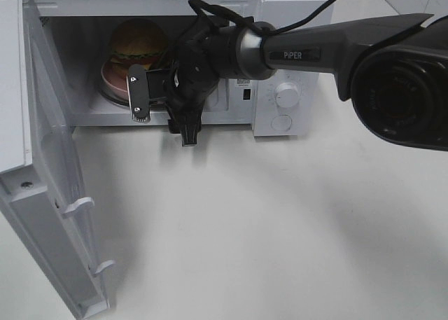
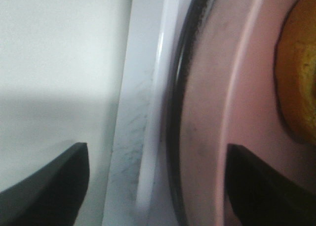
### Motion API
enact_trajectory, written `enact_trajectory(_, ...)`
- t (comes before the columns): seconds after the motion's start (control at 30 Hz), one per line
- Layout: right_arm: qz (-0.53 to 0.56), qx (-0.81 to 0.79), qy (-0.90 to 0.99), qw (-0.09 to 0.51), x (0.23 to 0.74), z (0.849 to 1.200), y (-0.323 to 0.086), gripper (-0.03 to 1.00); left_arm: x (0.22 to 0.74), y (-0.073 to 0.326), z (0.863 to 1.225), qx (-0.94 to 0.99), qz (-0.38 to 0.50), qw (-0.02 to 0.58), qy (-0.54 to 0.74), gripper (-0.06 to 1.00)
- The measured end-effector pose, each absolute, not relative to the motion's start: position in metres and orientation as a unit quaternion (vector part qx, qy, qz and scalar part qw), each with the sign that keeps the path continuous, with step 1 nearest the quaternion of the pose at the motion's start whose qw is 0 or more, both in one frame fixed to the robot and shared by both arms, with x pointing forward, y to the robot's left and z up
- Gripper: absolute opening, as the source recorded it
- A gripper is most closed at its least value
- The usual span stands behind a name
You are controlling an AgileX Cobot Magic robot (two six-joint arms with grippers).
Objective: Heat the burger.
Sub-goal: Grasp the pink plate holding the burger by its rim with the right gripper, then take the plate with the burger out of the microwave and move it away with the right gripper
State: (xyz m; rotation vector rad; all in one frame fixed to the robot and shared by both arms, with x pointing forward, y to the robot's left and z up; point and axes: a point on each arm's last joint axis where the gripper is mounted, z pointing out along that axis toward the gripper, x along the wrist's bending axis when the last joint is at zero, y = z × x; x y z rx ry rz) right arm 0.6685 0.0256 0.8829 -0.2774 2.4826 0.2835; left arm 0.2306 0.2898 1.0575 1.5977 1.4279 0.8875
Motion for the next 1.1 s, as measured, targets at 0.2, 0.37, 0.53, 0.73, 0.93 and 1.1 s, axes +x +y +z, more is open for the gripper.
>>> enact_trajectory(0.2,0.112,-0.101,0.940,0.306,0.667,0.888,0.028,0.36,0.231,0.290,1.057,0.631,0.351,0.400,0.564,0.99)
enact_trajectory(0.37,0.108,-0.105,0.942,0.299,0.661,0.896,0.031,0.11,0.231,0.290,1.057,0.631,0.351,0.400,0.564,0.99)
enact_trajectory(0.53,0.099,-0.115,0.940,0.307,0.664,0.901,0.028,0.09,0.231,0.290,1.057,0.631,0.351,0.400,0.564,0.99)
enact_trajectory(0.73,0.089,-0.114,0.942,0.302,0.664,0.907,0.022,0.09,0.231,0.290,1.057,0.631,0.351,0.400,0.564,0.99)
enact_trajectory(0.93,0.085,-0.137,0.941,0.297,0.653,0.910,0.016,0.09,0.231,0.290,1.057,0.632,0.350,0.399,0.565,0.99)
enact_trajectory(1.1,0.080,-0.165,0.938,0.296,0.645,0.911,0.012,0.09,0.231,0.290,1.057,0.632,0.350,0.399,0.565,0.99)
